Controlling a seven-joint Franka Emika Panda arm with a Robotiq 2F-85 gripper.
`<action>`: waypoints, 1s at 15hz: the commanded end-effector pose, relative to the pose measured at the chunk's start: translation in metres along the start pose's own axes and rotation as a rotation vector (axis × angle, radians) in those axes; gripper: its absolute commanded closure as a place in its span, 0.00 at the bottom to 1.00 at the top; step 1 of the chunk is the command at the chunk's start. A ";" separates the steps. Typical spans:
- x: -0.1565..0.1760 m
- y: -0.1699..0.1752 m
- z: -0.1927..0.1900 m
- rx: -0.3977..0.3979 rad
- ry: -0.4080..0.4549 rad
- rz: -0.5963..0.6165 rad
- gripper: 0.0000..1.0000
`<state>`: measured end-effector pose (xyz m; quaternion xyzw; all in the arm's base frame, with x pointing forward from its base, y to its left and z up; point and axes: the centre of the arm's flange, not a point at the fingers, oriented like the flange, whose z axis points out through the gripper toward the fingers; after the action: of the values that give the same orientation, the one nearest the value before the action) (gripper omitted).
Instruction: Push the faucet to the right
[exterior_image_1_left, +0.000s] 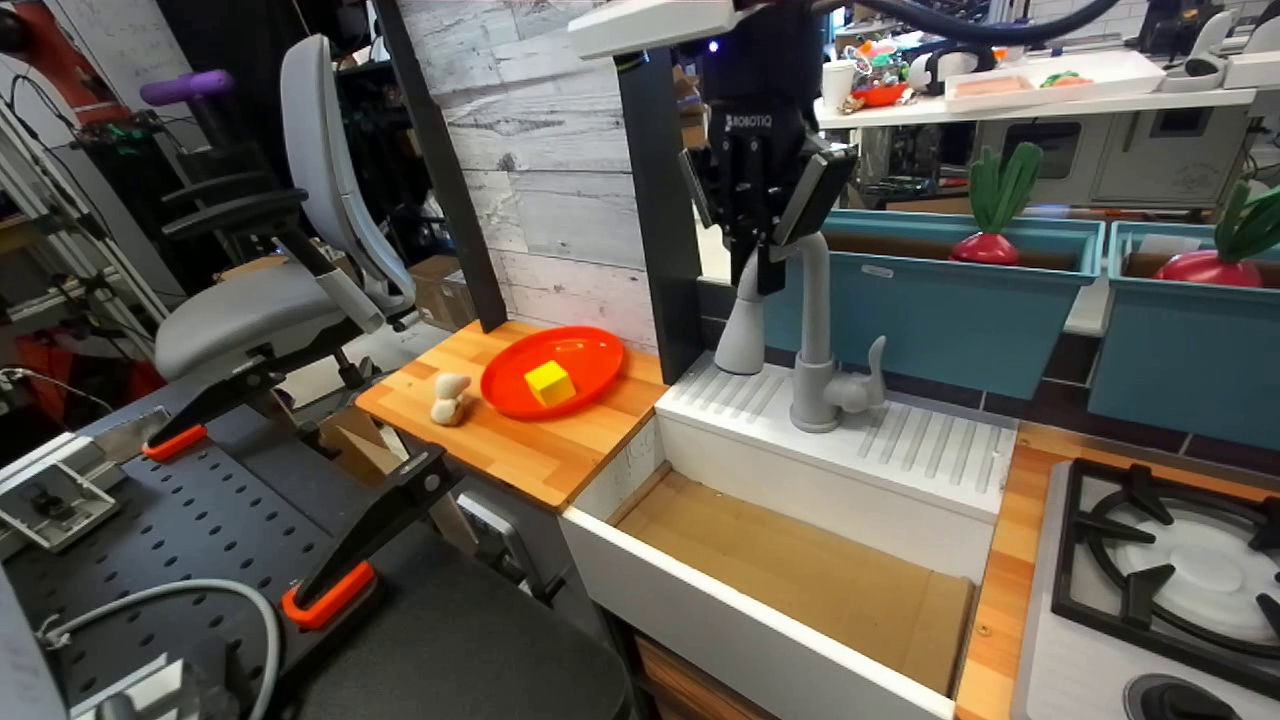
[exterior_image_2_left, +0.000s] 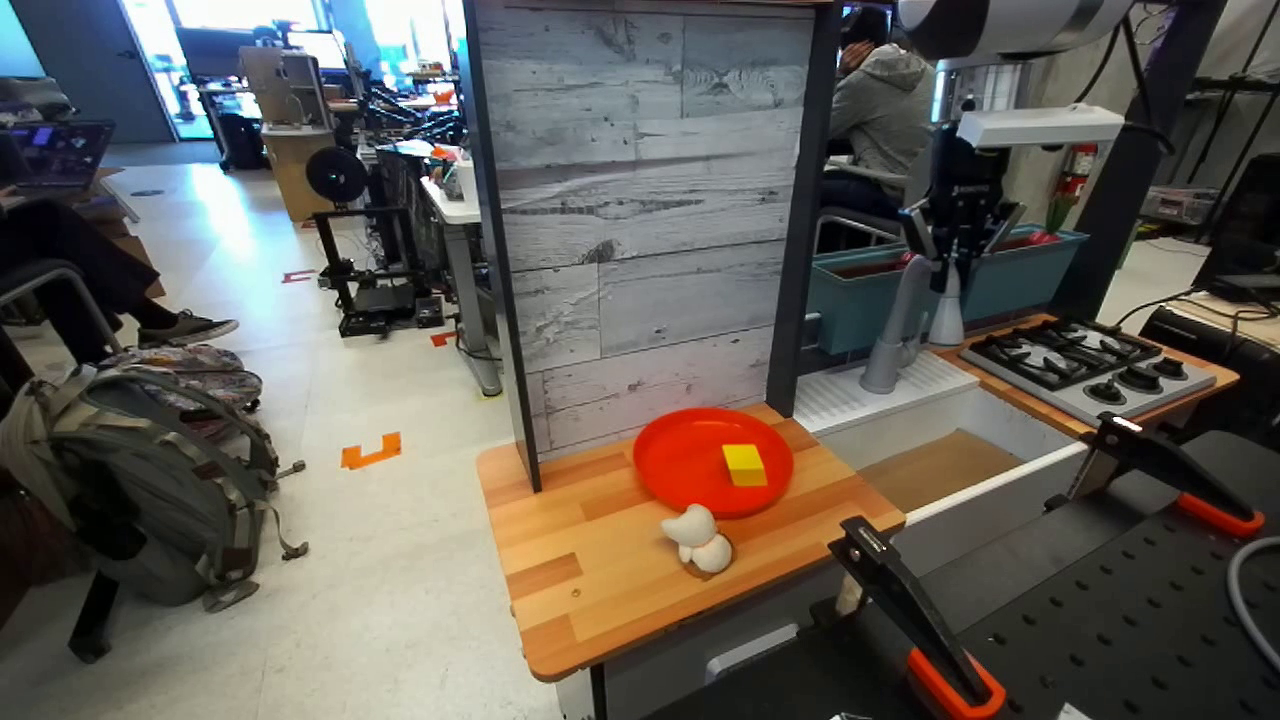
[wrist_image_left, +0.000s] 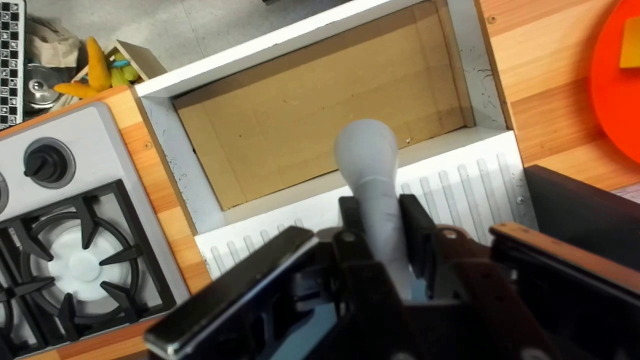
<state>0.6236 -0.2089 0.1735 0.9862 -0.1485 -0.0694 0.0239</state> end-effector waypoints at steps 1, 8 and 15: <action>-0.001 0.018 -0.009 -0.066 -0.048 -0.057 0.94; -0.005 0.019 -0.009 -0.079 -0.065 -0.097 0.21; -0.020 0.013 -0.022 -0.049 -0.047 -0.150 0.00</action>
<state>0.6168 -0.2217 0.1780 0.9895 -0.0920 -0.1001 0.0481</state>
